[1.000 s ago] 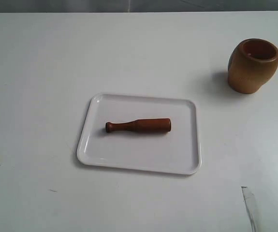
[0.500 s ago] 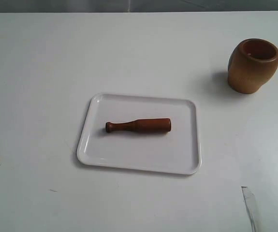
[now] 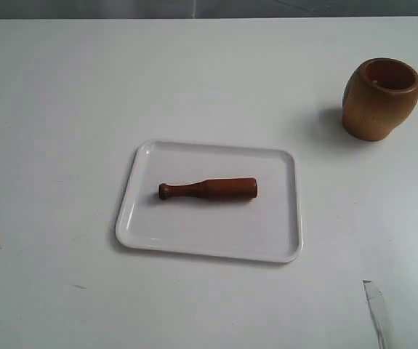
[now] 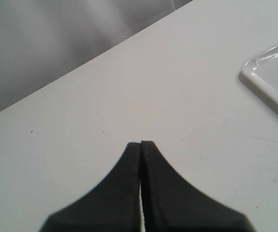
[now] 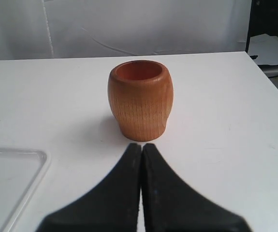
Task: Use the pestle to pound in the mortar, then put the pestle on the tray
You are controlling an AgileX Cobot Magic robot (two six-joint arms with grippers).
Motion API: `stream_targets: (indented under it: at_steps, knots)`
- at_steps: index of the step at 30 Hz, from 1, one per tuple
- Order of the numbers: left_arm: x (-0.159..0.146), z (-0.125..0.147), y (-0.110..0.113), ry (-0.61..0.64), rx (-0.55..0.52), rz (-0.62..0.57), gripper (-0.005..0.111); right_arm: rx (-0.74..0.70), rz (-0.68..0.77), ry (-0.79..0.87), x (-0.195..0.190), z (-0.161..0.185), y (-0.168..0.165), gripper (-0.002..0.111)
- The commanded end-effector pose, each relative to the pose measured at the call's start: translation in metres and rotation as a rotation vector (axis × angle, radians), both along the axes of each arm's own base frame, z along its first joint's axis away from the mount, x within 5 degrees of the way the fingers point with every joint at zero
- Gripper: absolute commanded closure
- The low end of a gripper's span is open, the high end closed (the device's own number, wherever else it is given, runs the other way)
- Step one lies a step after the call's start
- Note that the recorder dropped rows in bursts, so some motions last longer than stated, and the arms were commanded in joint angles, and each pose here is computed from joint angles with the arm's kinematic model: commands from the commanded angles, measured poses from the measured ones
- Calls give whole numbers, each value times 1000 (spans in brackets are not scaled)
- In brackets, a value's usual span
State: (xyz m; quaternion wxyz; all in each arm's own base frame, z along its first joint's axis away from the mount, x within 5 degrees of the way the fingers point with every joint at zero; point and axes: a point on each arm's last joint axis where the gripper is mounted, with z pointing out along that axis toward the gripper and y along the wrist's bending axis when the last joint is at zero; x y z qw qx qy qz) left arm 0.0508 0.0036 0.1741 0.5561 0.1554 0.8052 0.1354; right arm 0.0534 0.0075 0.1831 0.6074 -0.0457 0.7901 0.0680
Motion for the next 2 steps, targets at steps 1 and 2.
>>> stream_targets:
  at_steps: [1, 2]
  knots:
    - [0, 0, -1, -4, -15, -6, 107, -16, -8, -9, 0, 0, -1, 108]
    - [0, 0, -1, -4, -15, -6, 107, -16, -8, -9, 0, 0, -1, 108]
